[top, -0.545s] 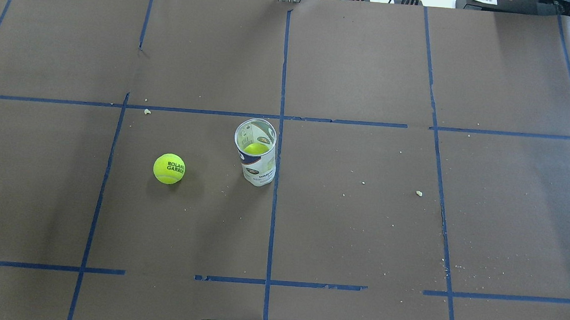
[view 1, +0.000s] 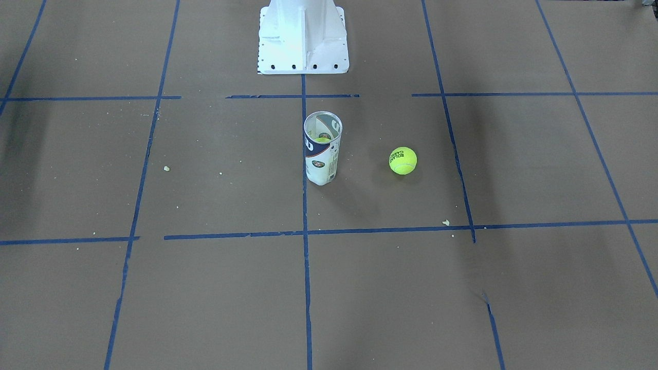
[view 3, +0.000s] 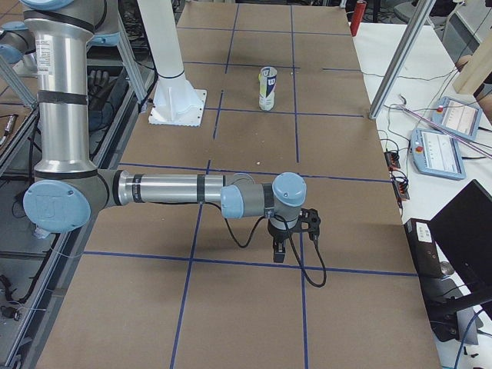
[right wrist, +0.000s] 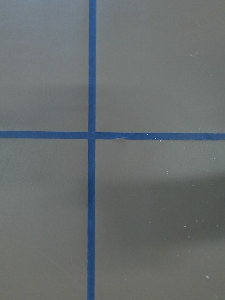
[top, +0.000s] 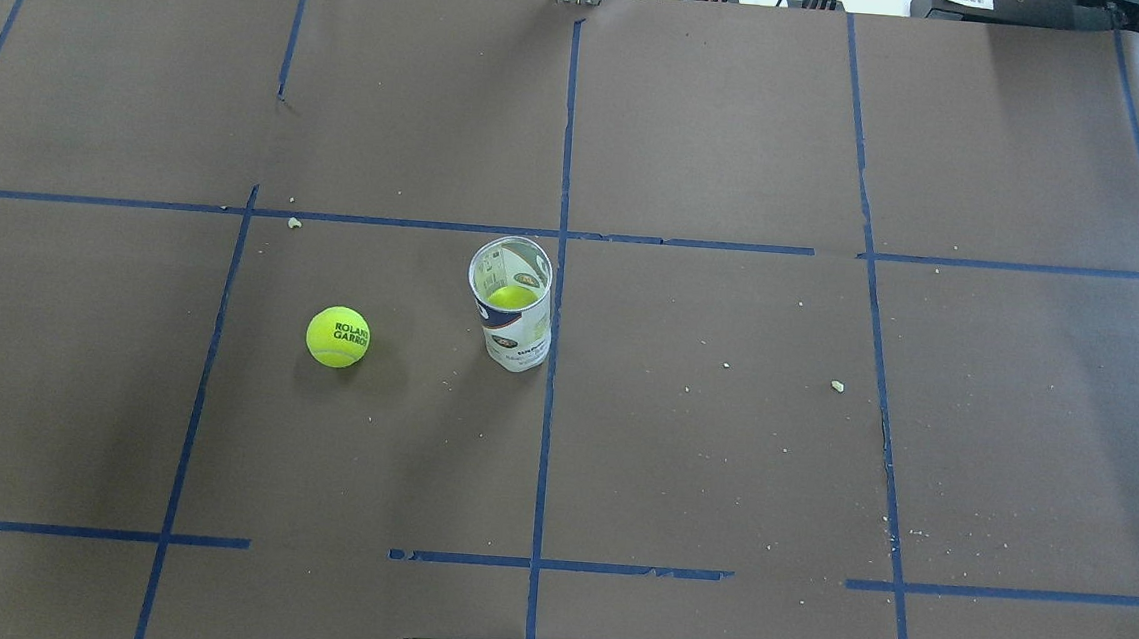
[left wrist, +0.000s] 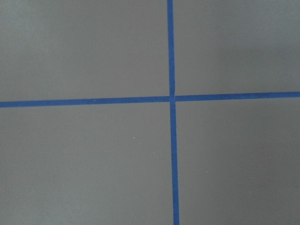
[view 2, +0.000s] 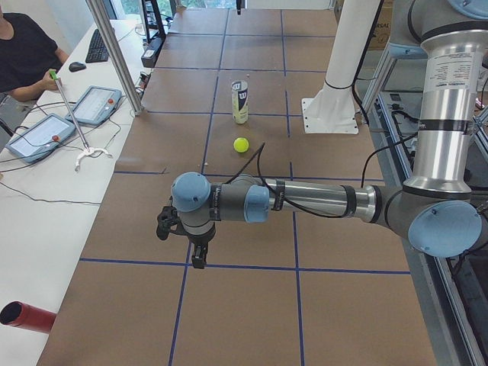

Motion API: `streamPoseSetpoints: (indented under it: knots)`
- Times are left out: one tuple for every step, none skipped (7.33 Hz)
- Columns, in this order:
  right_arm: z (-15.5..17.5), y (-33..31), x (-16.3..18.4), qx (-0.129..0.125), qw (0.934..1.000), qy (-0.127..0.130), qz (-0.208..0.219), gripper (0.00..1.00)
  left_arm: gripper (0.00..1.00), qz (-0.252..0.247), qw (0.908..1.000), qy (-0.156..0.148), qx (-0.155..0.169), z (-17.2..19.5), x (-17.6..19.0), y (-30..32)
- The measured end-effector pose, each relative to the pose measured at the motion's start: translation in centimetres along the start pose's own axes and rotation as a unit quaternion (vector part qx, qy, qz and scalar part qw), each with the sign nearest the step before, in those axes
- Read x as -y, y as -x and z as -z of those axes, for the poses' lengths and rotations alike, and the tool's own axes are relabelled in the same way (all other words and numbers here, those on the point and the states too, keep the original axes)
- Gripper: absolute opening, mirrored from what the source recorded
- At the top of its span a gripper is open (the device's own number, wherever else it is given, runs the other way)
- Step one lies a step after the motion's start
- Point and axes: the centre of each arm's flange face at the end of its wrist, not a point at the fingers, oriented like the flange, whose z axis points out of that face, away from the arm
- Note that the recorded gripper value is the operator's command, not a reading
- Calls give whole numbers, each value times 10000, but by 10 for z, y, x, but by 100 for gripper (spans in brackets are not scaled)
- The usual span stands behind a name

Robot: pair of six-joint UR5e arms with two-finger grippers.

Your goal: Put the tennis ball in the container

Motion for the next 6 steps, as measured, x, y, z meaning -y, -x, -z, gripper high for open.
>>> streamPoseSetpoints:
  knots:
    - [0, 0, 0, 0, 10000, 2, 0, 100, 100, -210, 9996, -193, -73, 15, 12, -20]
    - [0, 0, 0, 0, 10000, 4, 0, 100, 100, -422, 9980, -455, -110, 36, 27, -44]
    - [0, 0, 0, 0, 10000, 3, 0, 100, 100, -502, 9962, -686, -166, 55, 36, -85]
    - [0, 0, 0, 0, 10000, 3, 1, 100, 100, -506, 9953, -779, -280, 64, 40, -142]
    - [0, 0, 0, 0, 10000, 2, 2, 100, 100, -476, 9949, -764, -448, 63, 43, -205]
    - [0, 0, 0, 0, 10000, 2, 3, 100, 100, -426, 9948, -688, -617, 57, 46, -258]
